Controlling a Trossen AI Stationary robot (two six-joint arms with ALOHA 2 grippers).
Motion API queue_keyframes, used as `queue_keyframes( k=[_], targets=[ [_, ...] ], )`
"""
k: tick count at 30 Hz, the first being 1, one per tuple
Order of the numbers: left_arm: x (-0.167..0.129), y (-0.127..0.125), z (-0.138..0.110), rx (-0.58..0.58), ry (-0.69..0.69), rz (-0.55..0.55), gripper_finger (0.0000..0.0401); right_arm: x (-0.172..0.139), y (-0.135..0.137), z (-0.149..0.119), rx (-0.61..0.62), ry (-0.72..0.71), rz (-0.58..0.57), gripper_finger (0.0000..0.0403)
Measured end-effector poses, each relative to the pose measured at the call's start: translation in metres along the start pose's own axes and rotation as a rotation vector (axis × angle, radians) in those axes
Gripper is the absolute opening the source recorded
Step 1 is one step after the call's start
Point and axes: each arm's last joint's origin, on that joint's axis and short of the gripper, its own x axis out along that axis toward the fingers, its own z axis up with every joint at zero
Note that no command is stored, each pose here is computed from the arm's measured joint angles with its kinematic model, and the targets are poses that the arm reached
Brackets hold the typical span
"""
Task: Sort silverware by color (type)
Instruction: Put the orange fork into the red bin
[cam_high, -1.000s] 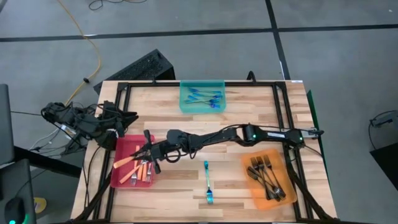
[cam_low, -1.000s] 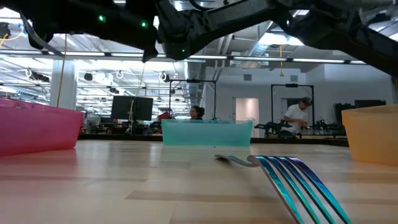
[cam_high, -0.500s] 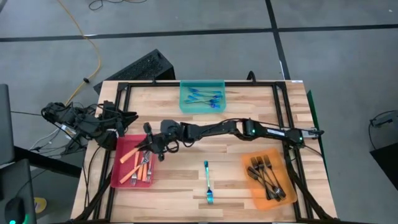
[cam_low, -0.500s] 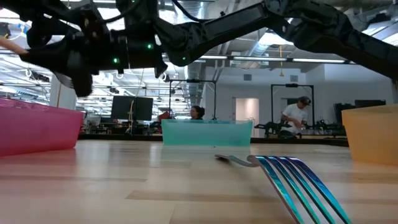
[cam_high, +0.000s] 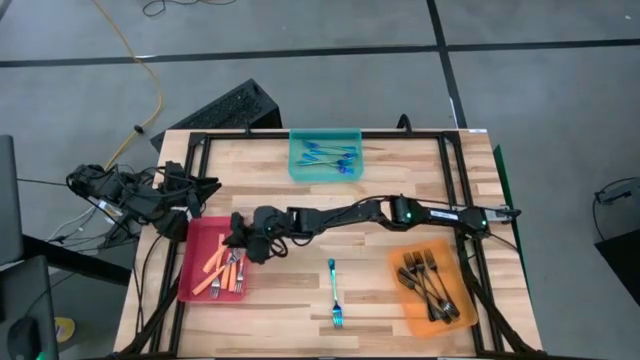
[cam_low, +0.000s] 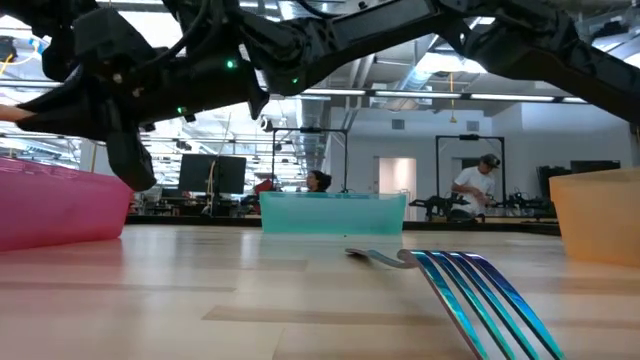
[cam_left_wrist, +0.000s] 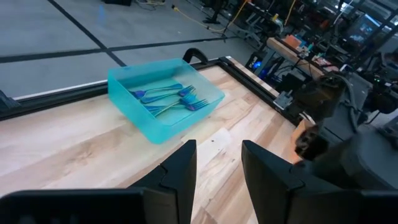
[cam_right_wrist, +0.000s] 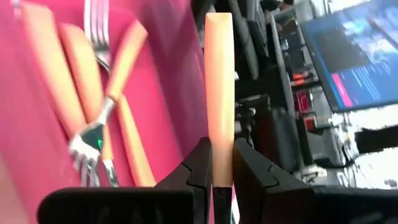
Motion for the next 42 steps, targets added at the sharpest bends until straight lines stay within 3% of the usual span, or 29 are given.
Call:
queue_keyframes(
  k=[5, 14, 21, 42],
  targets=[
    [0.000, 0.000, 0.000, 0.000, 0.000, 0.000, 0.0112, 0.002, 0.007, 0.010, -0.065, 0.002, 0.042, 0.0064],
    [0.000, 0.000, 0.000, -0.012, 0.000, 0.000, 0.0112, 0.001, 0.012, 0.005, -0.087, 0.029, 0.097, 0.0064],
    [0.000, 0.000, 0.000, -0.011, 0.000, 0.001, 0.0112, 0.000, 0.020, 0.006, -0.172, 0.037, 0.182, 0.0064],
    [0.000, 0.004, -0.003, 0.004, 0.022, 0.027, 0.0112, -0.001, 0.020, 0.003, -0.236, 0.056, 0.200, 0.0064]
  ],
)
